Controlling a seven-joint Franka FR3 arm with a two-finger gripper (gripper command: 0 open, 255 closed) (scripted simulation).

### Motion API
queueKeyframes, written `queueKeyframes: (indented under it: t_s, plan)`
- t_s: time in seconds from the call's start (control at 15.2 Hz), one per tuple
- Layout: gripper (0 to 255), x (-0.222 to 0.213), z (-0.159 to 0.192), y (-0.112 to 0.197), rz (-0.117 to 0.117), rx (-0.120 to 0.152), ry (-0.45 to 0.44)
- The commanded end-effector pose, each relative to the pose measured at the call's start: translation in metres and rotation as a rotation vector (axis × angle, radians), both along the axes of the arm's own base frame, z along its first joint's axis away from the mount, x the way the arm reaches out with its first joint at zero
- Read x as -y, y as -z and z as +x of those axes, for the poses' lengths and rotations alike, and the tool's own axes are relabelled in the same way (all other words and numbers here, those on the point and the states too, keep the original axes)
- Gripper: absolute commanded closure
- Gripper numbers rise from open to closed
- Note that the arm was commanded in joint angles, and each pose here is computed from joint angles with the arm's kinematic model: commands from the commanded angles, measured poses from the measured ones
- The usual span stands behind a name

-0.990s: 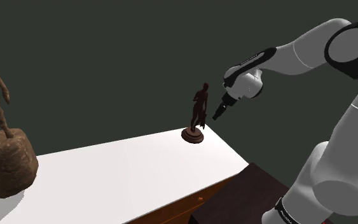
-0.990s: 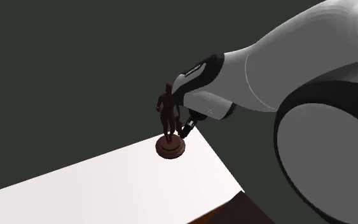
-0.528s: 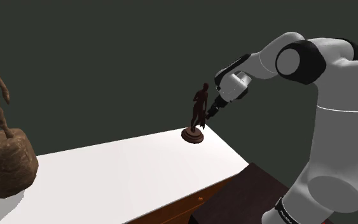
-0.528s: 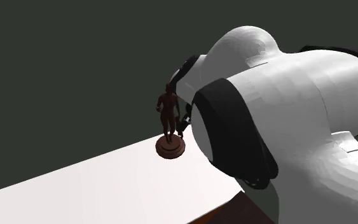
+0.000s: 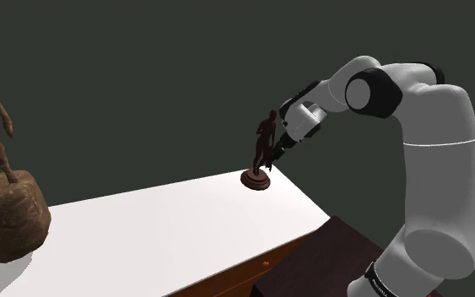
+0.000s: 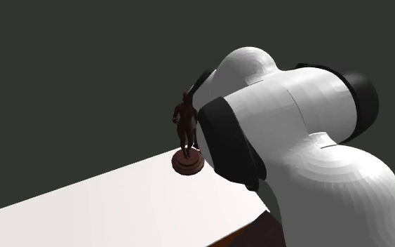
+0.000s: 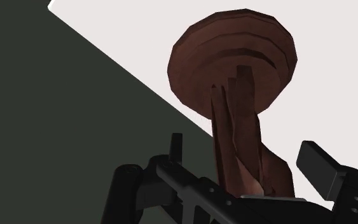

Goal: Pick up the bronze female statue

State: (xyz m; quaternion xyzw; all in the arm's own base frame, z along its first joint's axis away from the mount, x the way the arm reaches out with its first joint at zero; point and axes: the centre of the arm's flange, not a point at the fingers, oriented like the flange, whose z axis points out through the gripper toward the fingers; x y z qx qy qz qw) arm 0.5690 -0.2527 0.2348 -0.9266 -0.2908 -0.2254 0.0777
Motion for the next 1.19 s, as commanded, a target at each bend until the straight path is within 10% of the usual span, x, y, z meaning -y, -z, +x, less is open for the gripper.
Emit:
queueKeyframes:
  t_s: [0.0,0.13,0.2,1.12]
  plan:
    - [0,0.000,0.000,0.014,0.000,0.001,0.000]
    - [0,0.000,0.000,0.014,0.000,0.001,0.000]
    - [255,0.000,0.001,0.014,0.000,0.001,0.000]
    - [255,0.000,0.000,-0.013,0.000,0.001,0.000]
